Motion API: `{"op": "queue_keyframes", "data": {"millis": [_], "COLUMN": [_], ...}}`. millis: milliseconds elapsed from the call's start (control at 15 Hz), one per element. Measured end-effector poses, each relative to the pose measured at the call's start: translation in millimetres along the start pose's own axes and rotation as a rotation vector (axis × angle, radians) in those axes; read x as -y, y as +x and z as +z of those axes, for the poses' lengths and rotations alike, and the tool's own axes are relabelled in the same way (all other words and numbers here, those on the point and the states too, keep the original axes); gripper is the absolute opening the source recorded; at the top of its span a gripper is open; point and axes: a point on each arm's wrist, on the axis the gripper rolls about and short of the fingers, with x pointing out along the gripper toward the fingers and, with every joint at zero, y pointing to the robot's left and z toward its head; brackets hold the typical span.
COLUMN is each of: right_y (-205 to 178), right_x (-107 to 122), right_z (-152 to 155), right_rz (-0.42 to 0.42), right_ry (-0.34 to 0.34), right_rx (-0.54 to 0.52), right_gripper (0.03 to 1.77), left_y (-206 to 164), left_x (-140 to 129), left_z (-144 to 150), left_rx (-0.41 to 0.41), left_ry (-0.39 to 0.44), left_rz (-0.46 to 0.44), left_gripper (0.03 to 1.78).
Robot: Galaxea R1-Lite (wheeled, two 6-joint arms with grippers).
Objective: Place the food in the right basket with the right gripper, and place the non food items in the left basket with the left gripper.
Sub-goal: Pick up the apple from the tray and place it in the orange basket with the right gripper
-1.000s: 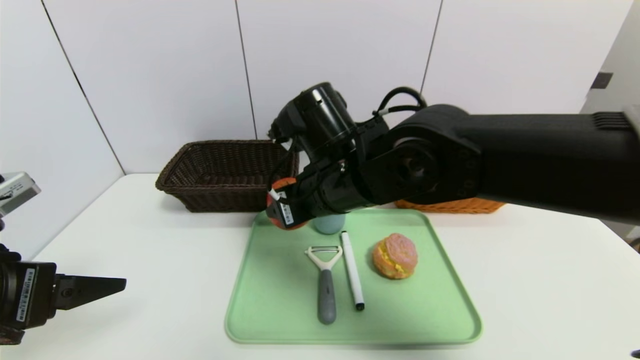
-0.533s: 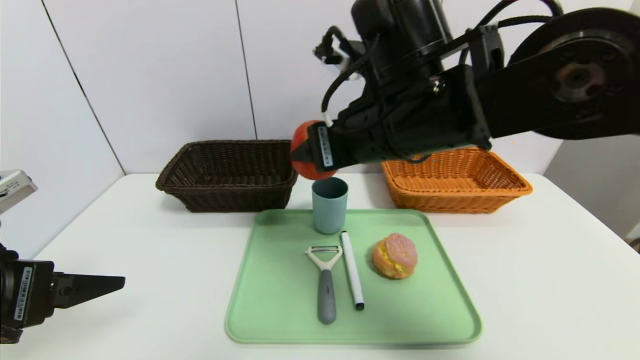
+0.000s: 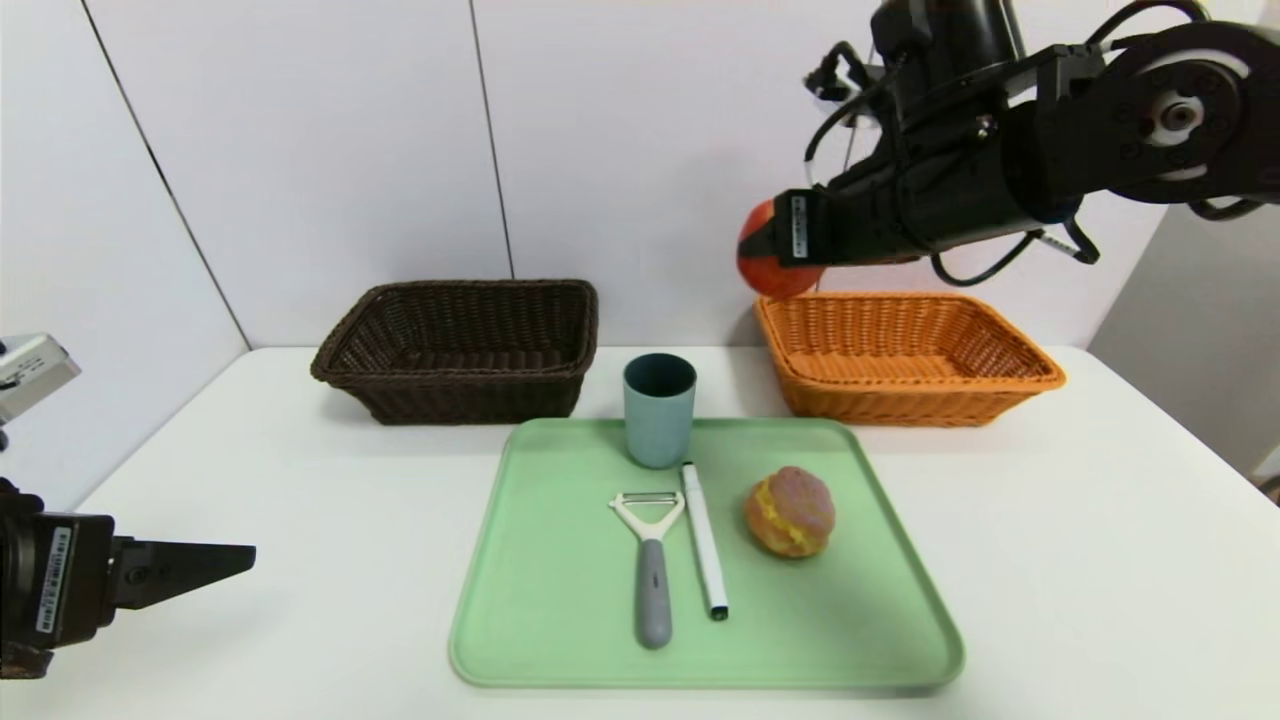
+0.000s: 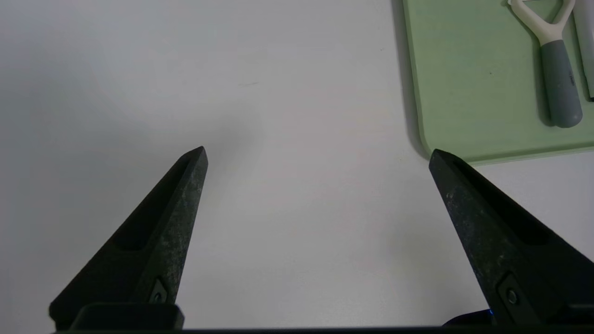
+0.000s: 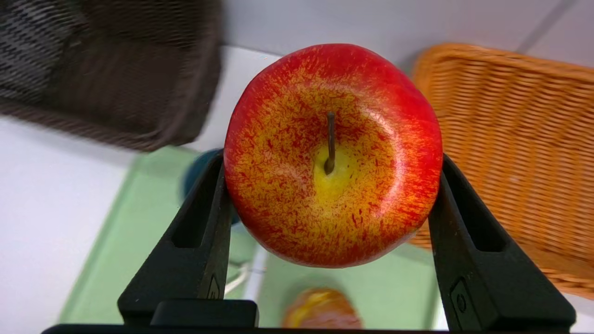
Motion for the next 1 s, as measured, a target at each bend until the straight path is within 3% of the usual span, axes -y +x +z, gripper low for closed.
{"op": "queue_keyframes", "data": {"millis": [533, 1000], "right_y": [63.1, 107.7], "right_x": [101.9, 149.2], "right_z": [-17.6, -46.9], "right_rz": [-0.246, -0.334], "right_ry": [0.086, 0.126], "right_rx": [-0.114, -0.224], "right_gripper": [1.16, 1.16], "left_y": [0.4, 0.7], "left_x": [0.3, 0.2], "left_z": [-0.3, -0.4], "left_rx": [-0.003, -0.004], "left_ry": [0.000, 0.000], "left_rz": [-0.002, -0.001], "left_gripper": [1.69, 1.69]}}
